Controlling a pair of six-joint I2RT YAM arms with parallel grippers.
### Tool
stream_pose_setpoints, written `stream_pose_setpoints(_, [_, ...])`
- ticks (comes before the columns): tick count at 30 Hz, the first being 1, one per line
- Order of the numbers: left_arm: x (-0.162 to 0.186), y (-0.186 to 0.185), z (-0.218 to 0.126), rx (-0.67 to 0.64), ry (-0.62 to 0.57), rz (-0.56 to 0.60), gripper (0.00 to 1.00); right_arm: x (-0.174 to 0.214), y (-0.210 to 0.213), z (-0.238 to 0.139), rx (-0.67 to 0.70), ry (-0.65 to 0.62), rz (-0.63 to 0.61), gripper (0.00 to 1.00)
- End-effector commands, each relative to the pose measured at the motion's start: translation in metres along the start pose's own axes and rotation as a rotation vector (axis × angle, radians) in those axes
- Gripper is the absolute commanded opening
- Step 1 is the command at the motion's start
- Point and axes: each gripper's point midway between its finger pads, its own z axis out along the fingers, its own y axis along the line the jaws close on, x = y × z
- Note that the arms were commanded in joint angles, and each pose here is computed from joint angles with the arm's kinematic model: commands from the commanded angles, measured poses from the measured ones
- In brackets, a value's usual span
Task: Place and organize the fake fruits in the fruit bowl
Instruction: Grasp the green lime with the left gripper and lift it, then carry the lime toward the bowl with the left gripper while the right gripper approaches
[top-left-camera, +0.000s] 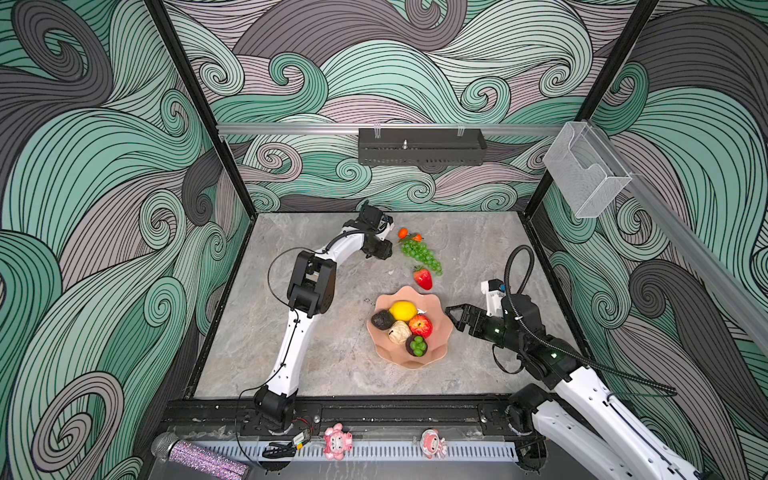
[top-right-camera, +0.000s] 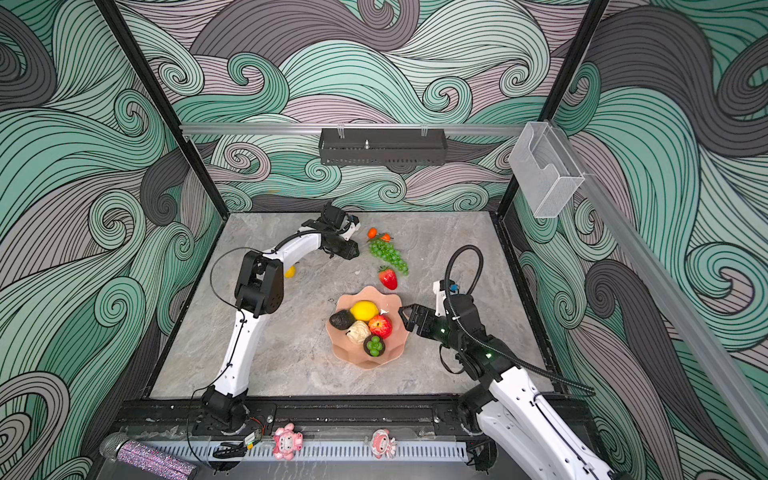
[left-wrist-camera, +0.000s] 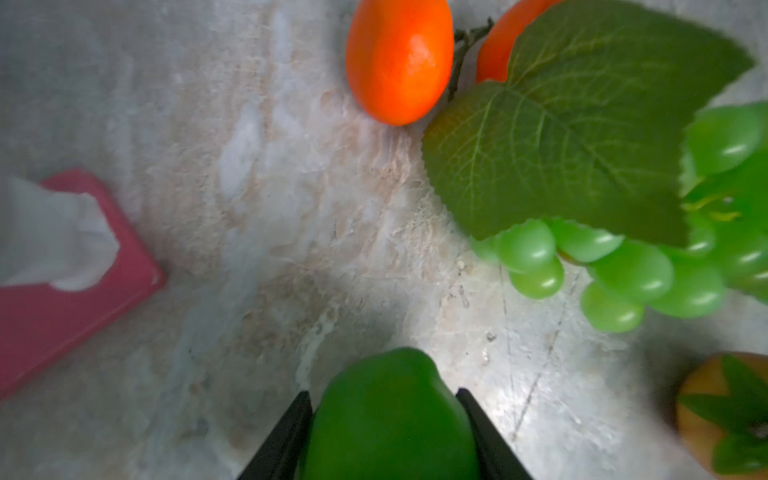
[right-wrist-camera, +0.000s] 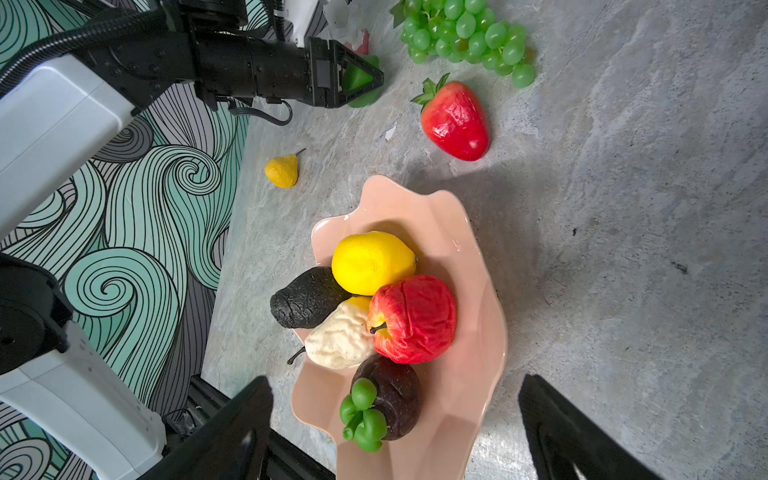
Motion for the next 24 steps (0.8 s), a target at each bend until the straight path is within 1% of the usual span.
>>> stream_pose_setpoints(1, [-0.037, -0.014, -0.067, 0.027, -0.118, -0.229, 0.45, -0.003, 0.004, 0.000, -0.025, -0.016, 0.007, 0.99])
stream_pose_setpoints(3, [-0.039, -0.022, -0.088, 0.090, -0.147, -0.360, 0.44, -0.003, 0.006, 0.000, -0.031, -0.012, 0.010, 0.99])
stream_pose_setpoints(5, [-0.039, -0.032, -0.106, 0.167, -0.179, -0.458, 0.44, -0.011, 0.014, 0.001, -0.064, -0.036, 0.002, 0.99])
stream_pose_setpoints(9, [-0.037, -0.048, -0.140, 0.258, -0.247, -0.573, 0.44, -0.015, 0.024, 0.003, -0.096, -0.034, -0.017, 0.97])
stream_pose_setpoints(12, [-0.025, -0.058, -0.159, 0.320, -0.258, -0.674, 0.44, -0.018, 0.029, 0.005, -0.119, -0.040, -0.031, 0.97])
stream_pose_setpoints(13, [-0.020, -0.061, -0.165, 0.338, -0.261, -0.725, 0.44, -0.018, 0.033, 0.005, -0.136, -0.040, -0.036, 0.96])
stream_pose_setpoints(14, [-0.013, -0.064, -0.169, 0.358, -0.255, -0.786, 0.44, -0.018, 0.038, 0.006, -0.162, -0.042, -0.042, 0.96])
stream_pose_setpoints(16, [-0.005, -0.075, -0.175, 0.429, -0.264, -0.875, 0.44, -0.019, 0.050, 0.007, -0.218, -0.055, -0.053, 0.95])
stream_pose_setpoints(18, [0.007, -0.084, -0.179, 0.470, -0.257, -0.969, 0.44, -0.021, 0.061, 0.010, -0.265, -0.081, -0.069, 0.94])
stream_pose_setpoints(20, [0.017, -0.098, -0.182, 0.511, -0.250, -1.028, 0.44, -0.021, 0.071, 0.014, -0.293, -0.108, -0.101, 0.93])
stream_pose_setpoints(22, [0.028, -0.109, -0.183, 0.523, -0.226, -1.092, 0.44, -0.024, 0.082, 0.016, -0.321, -0.142, -0.138, 0.93])
stream_pose_setpoints(24, [0.035, -0.123, -0.184, 0.552, -0.209, -1.132, 0.44, -0.025, 0.093, 0.019, -0.355, -0.169, -0.178, 0.90])
